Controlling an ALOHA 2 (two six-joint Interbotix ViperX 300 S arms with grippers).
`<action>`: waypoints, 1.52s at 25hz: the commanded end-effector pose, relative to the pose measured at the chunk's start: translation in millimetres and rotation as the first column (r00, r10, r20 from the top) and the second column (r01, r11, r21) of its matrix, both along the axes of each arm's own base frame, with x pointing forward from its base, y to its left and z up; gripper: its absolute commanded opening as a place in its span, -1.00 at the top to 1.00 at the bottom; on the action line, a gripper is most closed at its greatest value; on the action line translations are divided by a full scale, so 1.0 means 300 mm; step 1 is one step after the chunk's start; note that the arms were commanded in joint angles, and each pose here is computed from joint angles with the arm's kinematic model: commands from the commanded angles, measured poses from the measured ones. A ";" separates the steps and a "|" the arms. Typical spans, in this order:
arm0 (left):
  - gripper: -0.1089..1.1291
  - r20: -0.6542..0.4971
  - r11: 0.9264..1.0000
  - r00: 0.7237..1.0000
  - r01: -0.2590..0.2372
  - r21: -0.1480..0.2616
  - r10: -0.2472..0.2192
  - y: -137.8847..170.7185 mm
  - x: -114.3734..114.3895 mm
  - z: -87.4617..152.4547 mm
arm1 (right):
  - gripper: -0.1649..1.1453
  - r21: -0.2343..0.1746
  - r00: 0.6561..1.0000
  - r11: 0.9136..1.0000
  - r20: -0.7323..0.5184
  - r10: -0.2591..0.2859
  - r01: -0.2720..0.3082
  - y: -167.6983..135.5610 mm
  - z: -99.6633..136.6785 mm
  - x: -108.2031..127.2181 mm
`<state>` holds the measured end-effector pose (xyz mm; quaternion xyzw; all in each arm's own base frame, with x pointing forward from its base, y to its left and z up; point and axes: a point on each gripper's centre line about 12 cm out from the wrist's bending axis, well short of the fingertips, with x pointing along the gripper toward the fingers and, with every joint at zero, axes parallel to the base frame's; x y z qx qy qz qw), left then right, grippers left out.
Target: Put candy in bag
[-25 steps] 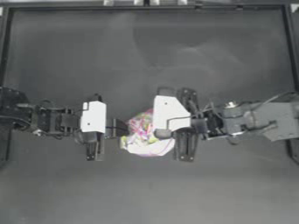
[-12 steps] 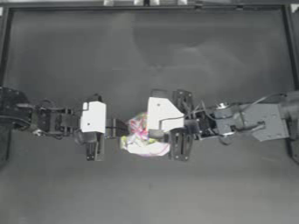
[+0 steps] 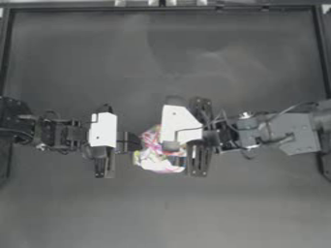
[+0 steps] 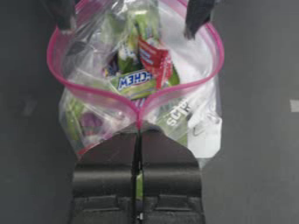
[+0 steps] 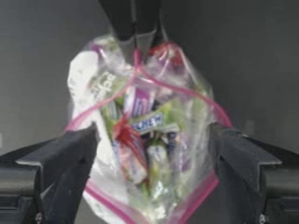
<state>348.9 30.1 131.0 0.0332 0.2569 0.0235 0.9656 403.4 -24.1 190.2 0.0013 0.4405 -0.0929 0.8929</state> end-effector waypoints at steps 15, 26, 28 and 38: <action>0.79 0.062 0.999 0.998 0.018 0.031 -0.020 -0.002 -0.014 0.127 | -0.77 0.026 0.940 0.999 0.338 0.036 -0.048 0.026 0.270 -0.251; 0.79 0.059 0.998 0.998 0.027 0.060 -0.030 -0.003 -0.042 0.187 | -0.77 0.048 0.918 0.997 0.394 0.040 -0.064 0.037 0.266 -0.292; 0.79 0.061 0.998 0.998 0.027 0.060 -0.030 -0.003 -0.041 0.189 | -0.77 0.048 0.919 0.997 0.392 0.040 -0.064 0.037 0.264 -0.293; 0.76 0.056 0.998 0.998 0.030 0.060 -0.034 -0.008 -0.050 0.199 | -0.77 0.050 0.922 0.997 0.386 0.039 -0.063 0.037 0.254 -0.297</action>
